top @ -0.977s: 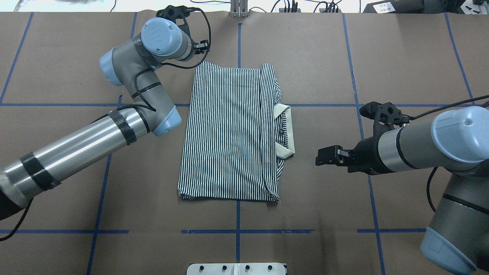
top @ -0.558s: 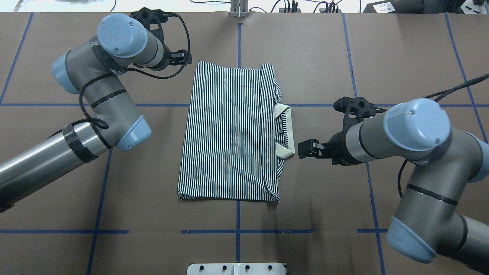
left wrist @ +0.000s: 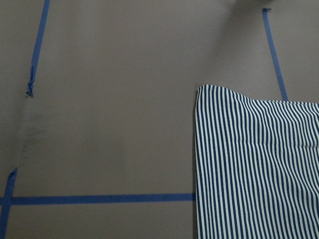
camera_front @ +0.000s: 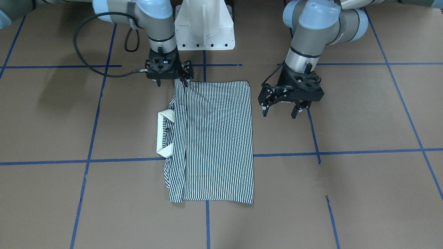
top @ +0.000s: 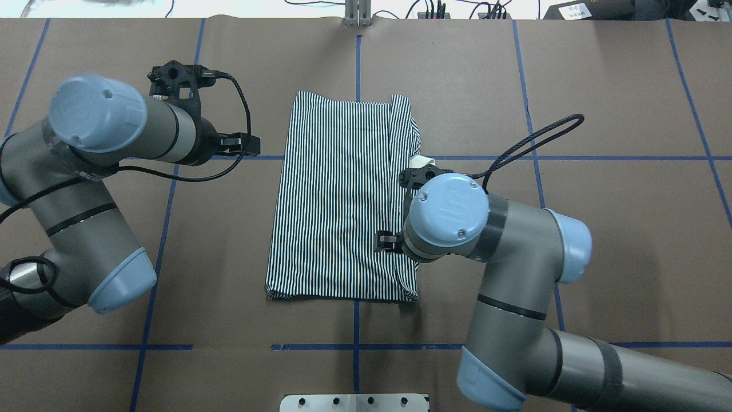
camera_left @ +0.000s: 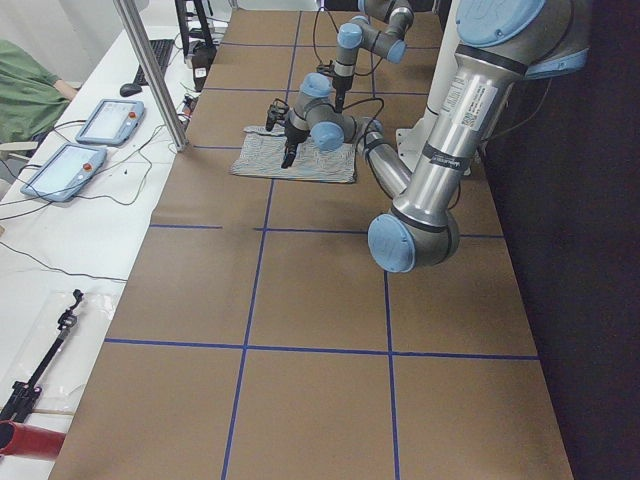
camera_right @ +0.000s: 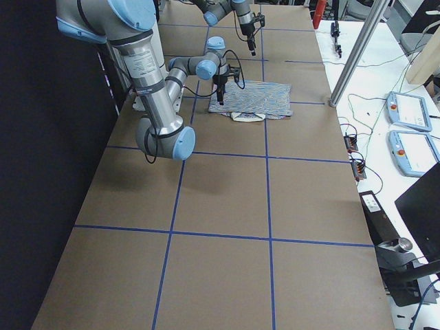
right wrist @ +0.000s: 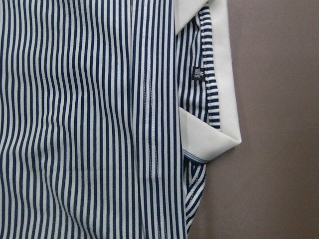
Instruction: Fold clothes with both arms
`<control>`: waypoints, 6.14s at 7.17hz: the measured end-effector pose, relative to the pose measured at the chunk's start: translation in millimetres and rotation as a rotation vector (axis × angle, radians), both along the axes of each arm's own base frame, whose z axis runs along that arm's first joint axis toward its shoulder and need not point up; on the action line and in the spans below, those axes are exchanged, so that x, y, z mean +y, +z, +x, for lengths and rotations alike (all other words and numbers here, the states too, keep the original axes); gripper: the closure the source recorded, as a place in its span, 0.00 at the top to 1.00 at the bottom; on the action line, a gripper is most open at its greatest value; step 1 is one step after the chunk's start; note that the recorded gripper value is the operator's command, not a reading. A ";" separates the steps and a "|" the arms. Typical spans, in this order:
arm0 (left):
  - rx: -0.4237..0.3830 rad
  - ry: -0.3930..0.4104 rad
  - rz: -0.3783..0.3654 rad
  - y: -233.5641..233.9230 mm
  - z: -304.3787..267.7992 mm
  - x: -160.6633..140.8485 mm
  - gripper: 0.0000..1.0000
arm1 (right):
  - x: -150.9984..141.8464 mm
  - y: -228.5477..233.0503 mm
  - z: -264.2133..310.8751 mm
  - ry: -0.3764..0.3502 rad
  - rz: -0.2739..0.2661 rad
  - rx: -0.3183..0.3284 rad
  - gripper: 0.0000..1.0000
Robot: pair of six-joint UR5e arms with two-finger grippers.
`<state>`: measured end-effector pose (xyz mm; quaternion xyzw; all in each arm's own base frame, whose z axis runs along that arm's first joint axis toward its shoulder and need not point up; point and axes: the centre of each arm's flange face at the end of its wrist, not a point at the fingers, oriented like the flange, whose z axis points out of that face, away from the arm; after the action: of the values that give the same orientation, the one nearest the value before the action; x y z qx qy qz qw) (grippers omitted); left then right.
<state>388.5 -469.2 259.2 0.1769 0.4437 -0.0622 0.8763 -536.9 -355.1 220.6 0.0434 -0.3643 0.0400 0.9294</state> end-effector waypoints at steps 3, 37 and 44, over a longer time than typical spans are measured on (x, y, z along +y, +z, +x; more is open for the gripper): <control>0.018 0.006 -0.025 1.3 1.0 15.4 1.00 | 3.2 13.4 -46.0 -0.064 0.005 0.099 1.00; 0.014 0.024 -0.062 12.9 18.3 26.0 1.00 | -14.9 56.3 -48.6 -0.277 0.071 0.291 1.00; 0.016 0.030 -0.061 12.8 21.5 28.9 1.00 | -37.0 56.4 -1.6 -0.276 0.119 0.268 1.00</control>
<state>410.0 -440.2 272.0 0.1428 0.4515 -0.0639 0.8785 -538.5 -392.1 277.0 0.0528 -0.2415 -0.1154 0.9621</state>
